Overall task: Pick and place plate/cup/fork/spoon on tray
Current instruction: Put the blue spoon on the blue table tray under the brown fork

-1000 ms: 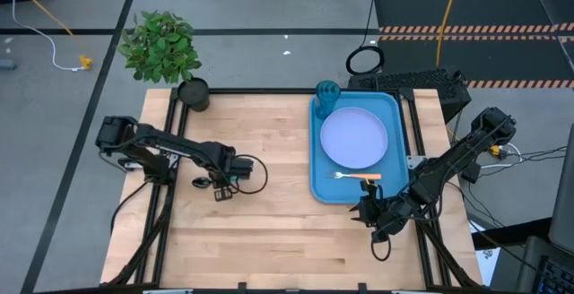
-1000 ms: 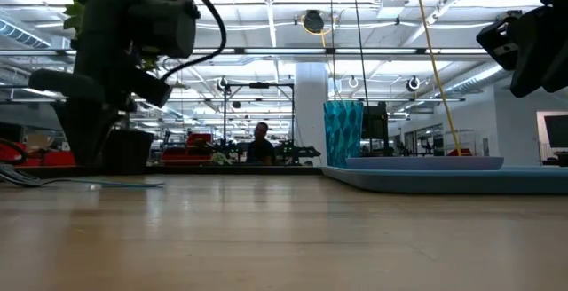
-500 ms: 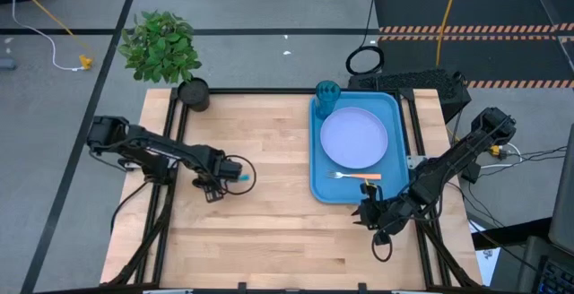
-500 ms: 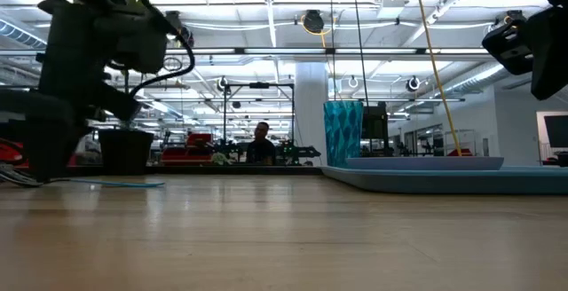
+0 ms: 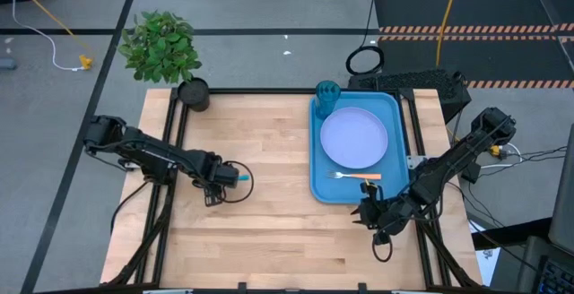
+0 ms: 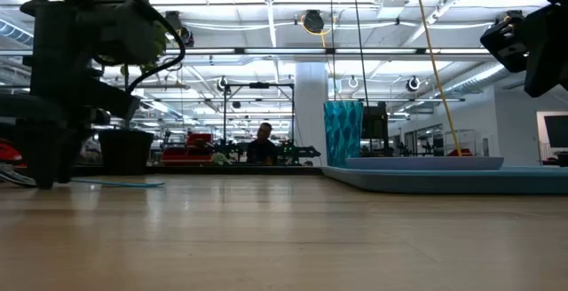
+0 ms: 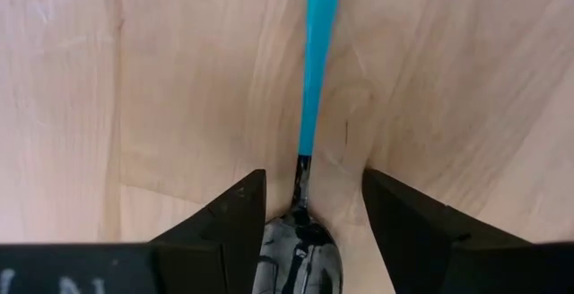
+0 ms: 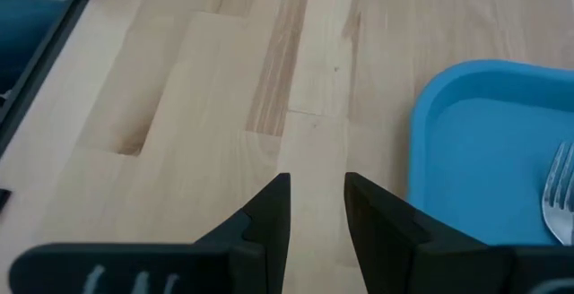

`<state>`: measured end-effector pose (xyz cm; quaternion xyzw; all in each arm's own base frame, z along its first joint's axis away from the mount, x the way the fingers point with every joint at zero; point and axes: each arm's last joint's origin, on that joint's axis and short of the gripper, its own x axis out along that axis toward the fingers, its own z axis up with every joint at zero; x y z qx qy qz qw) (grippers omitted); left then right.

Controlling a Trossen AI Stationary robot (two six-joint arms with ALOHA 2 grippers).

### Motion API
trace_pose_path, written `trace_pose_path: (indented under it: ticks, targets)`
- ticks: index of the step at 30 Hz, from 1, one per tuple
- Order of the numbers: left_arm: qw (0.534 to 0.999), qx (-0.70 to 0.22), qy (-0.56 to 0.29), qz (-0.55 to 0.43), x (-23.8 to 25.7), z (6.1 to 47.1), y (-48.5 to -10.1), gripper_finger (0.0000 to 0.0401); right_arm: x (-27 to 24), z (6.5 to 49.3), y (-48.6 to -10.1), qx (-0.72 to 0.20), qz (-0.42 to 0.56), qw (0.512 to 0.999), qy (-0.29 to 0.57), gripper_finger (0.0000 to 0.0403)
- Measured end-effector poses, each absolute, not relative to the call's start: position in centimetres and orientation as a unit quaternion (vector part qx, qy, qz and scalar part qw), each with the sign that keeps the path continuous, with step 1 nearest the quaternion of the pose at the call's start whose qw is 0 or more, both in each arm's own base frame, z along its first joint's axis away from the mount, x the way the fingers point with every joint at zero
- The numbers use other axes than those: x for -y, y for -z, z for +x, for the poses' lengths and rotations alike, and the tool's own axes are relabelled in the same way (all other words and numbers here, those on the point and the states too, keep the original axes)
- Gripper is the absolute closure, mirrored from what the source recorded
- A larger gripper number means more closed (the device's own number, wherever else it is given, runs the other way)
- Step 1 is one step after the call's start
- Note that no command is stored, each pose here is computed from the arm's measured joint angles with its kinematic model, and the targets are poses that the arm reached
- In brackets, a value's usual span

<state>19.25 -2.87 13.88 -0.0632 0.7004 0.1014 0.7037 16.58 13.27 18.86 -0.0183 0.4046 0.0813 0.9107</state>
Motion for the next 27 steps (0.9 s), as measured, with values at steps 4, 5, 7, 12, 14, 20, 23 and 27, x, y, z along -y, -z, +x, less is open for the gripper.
trace_pose_path:
  ticks: [4,5,7,12,14,20,23,27]
  targets:
    - [0.716,-0.69,-0.092,-0.056,2.9,19.5,-13.9,0.0208,-13.3,16.6,-18.9,-0.405,-0.02,0.911,-0.081,0.0305]
    - [0.718,-0.687,-0.093,-0.056,2.9,19.5,-13.9,0.0208,-13.3,16.6,-18.9,-0.405,-0.02,0.911,-0.081,0.0305]
    - [0.72,-0.685,-0.098,-0.057,2.9,19.6,-13.9,0.0208,-13.3,16.6,-18.9,-0.405,-0.02,0.911,-0.082,0.0305]
    - [0.72,-0.685,-0.098,-0.051,3.0,19.5,-14.0,0.0217,-13.3,16.6,-18.9,-0.404,-0.027,0.911,-0.084,0.0305]
    - [0.719,-0.685,-0.104,-0.05,3.0,19.3,-14.2,0.0228,-13.3,16.6,-18.9,-0.404,-0.027,0.911,-0.084,0.0305]
    - [0.728,-0.673,-0.114,-0.058,3.1,18.7,-15.3,0.0266,-13.3,16.6,-18.9,-0.404,-0.027,0.91,-0.084,0.0305]
    - [0.726,-0.676,-0.115,-0.057,3.3,18.3,-15.5,0.028,-13.3,16.6,-18.9,-0.404,-0.027,0.91,-0.084,0.0305]
    - [0.721,-0.679,-0.127,-0.062,3.5,17.9,-15.1,0.0285,-13.3,16.6,-18.9,-0.404,-0.026,0.911,-0.084,0.0305]
